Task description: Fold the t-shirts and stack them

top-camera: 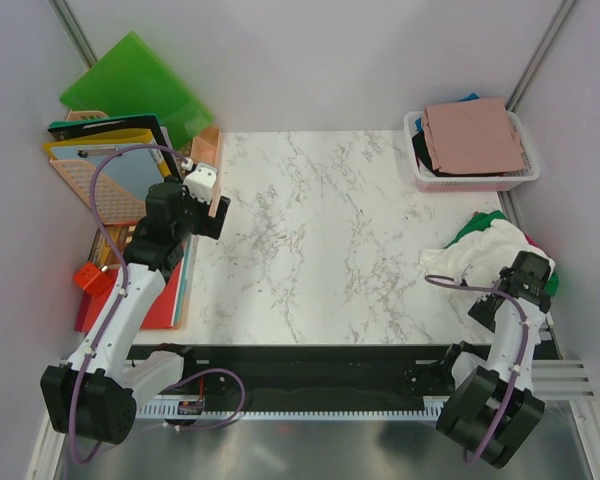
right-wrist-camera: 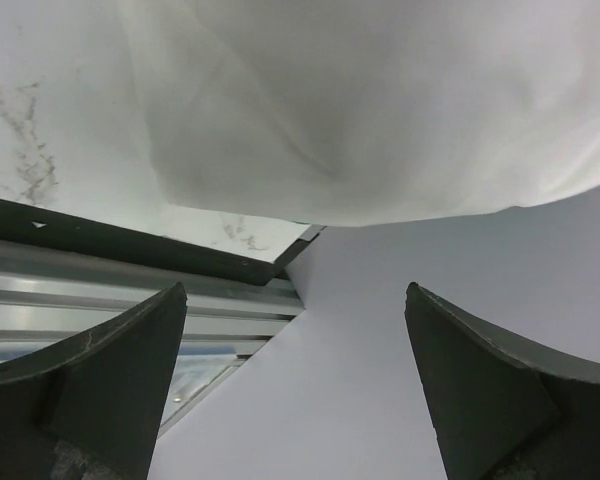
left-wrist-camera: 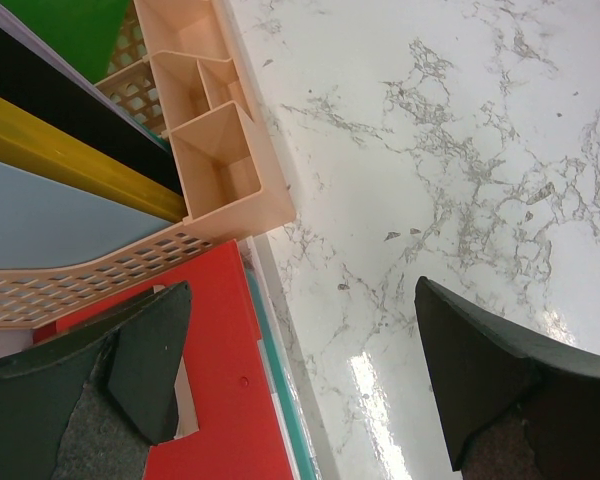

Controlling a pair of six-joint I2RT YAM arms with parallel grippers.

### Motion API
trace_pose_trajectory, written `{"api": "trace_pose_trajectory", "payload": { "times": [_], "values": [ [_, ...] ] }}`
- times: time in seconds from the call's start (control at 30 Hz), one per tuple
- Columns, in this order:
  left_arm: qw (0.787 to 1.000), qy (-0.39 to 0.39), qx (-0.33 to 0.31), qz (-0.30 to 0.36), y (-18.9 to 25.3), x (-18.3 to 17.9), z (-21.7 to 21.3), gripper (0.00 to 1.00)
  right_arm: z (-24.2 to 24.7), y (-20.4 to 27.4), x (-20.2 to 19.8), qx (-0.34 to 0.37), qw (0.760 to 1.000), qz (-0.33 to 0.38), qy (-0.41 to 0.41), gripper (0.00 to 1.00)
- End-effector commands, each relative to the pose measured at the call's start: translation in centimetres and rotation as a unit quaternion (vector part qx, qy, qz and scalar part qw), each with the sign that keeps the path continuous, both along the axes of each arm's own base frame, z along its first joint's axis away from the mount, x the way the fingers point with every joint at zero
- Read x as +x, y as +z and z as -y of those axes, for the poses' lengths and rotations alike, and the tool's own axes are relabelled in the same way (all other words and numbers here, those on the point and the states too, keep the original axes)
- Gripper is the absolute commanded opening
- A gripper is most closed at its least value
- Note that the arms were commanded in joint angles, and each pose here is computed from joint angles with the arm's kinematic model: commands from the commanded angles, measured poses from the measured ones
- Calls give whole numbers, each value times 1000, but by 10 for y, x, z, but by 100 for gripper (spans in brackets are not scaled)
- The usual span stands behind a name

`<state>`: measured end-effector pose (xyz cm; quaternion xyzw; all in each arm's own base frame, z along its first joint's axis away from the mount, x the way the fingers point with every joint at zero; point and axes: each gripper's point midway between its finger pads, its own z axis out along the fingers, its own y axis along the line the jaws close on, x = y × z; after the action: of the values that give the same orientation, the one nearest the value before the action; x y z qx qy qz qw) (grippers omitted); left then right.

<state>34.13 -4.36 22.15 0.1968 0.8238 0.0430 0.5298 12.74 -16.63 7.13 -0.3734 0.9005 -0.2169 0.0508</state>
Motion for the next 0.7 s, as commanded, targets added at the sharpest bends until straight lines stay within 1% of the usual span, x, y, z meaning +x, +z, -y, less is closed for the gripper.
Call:
{"api": "trace_pose_trajectory", "payload": {
  "times": [0.0, 0.07, 0.3, 0.37, 0.43, 0.47, 0.5, 0.53, 0.6, 0.67],
  "values": [
    [1000, -4, 8, 25, 20, 6, -1, 100, 6, 15, 20, -39, 997, 43, 44, 98],
    [1000, -4, 10, 25, 20, 6, -1, 100, 2, 13, 24, -38, 997, 51, 54, 98],
    [1000, -5, 9, 26, 22, 7, -1, 100, 1, -5, 27, -26, 998, 31, 55, 98],
    [1000, -5, 9, 25, 20, 7, -1, 100, 10, -8, 39, -35, 998, 47, 38, 98],
    [1000, -6, 9, 25, 20, 6, -1, 100, 19, -13, 44, -44, 998, 43, 19, 98],
    [1000, -6, 9, 25, 20, 5, -1, 100, 21, -25, 48, -28, 999, 36, -4, 98],
    [1000, -6, 9, 27, 21, 5, -1, 100, 26, -23, 55, -27, 999, 36, -15, 98],
    [1000, -6, 11, 27, 21, 5, -1, 100, 27, -36, 54, -11, 999, 13, -32, 98],
    [1000, -5, 11, 28, 21, 3, -2, 100, 37, -33, 68, -7, 997, 28, -65, 97],
    [999, -4, 13, 29, 22, 2, -3, 100, 44, -37, 79, -9, 996, 36, -77, 96]
  ]
}}
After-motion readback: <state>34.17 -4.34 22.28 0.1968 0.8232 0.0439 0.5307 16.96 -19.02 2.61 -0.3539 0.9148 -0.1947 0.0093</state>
